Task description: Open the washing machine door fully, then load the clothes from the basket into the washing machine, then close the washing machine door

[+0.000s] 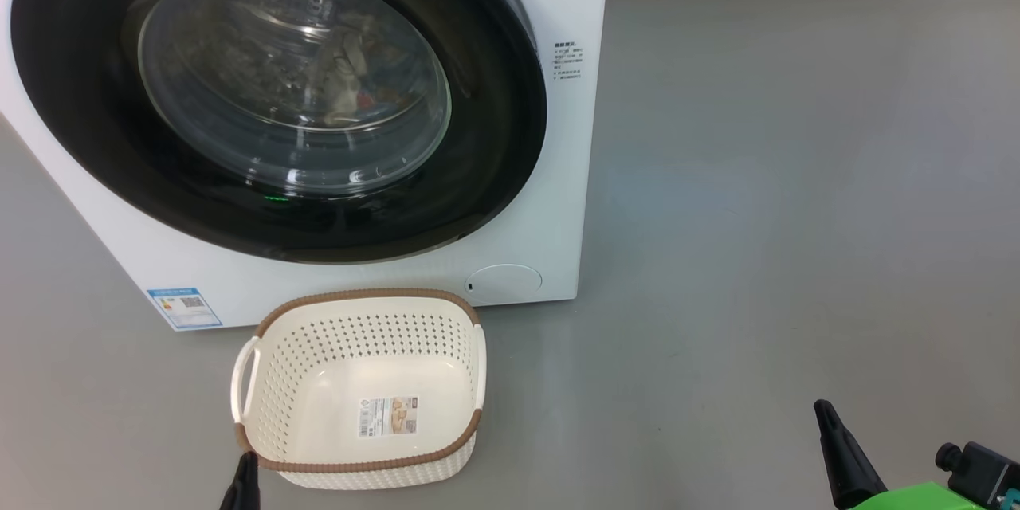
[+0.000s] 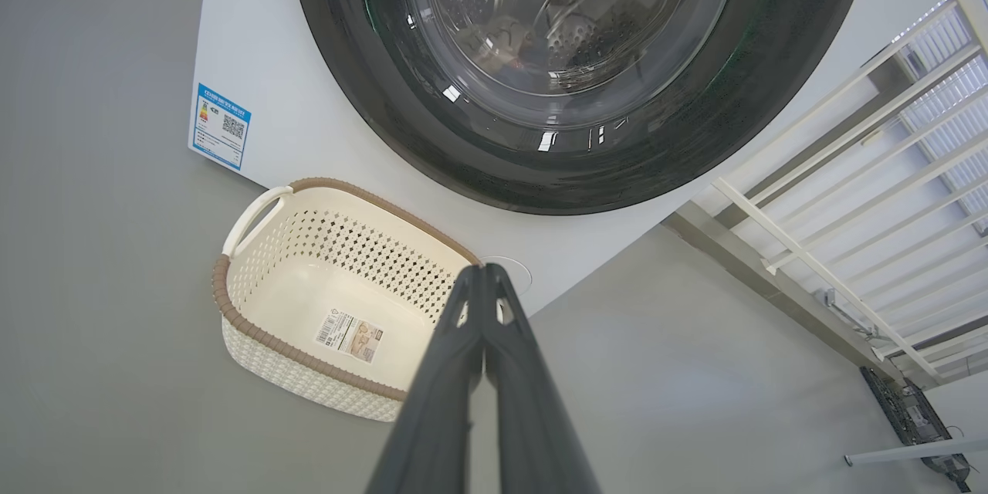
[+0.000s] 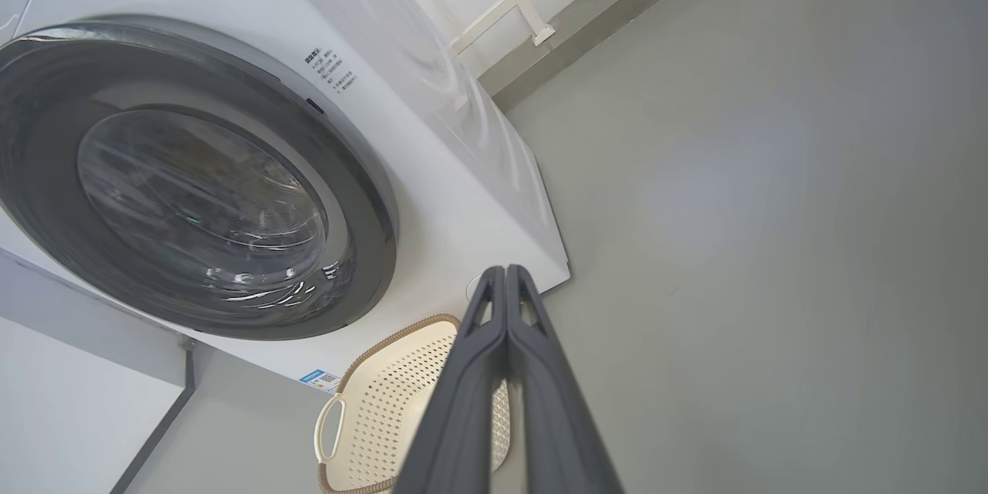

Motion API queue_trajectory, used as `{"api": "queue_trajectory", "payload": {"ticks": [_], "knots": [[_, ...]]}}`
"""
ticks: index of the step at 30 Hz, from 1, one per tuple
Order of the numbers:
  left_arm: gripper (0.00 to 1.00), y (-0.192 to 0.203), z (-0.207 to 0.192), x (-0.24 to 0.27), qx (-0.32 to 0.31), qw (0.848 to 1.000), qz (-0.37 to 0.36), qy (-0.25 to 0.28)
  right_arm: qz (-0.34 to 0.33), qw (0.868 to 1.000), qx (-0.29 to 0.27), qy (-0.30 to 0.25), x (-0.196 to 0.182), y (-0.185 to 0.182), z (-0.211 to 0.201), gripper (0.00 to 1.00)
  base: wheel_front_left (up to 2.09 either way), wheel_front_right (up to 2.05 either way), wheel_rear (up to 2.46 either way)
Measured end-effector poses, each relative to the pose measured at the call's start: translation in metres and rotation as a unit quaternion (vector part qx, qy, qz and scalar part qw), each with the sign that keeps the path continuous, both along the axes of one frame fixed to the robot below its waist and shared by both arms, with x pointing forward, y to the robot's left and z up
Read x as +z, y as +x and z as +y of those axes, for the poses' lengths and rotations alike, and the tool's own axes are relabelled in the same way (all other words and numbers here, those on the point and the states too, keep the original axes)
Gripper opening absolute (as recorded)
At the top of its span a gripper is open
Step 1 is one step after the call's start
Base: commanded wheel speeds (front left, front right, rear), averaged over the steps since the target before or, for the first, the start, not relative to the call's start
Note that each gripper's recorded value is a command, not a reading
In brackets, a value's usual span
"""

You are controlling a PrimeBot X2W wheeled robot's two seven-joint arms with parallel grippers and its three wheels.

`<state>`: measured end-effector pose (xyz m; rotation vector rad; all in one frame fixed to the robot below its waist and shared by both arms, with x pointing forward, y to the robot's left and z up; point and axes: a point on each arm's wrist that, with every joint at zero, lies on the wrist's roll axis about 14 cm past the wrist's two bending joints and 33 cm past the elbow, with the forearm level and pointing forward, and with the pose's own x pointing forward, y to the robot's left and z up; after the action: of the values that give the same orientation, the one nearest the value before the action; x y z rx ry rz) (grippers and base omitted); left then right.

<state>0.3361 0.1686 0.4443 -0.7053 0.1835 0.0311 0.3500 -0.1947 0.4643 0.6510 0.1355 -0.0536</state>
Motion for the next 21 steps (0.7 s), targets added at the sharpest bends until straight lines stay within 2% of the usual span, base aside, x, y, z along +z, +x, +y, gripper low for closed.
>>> {"api": "queue_trajectory", "payload": {"ticks": [21], "knots": [[0.00, 0.011, 0.007, 0.006, 0.027, 0.993, 0.004, -0.114, -0.005, 0.992, -0.021, 0.124, 0.003, 0.006, -0.003, 0.00, 0.00, 0.00, 0.00]]}}
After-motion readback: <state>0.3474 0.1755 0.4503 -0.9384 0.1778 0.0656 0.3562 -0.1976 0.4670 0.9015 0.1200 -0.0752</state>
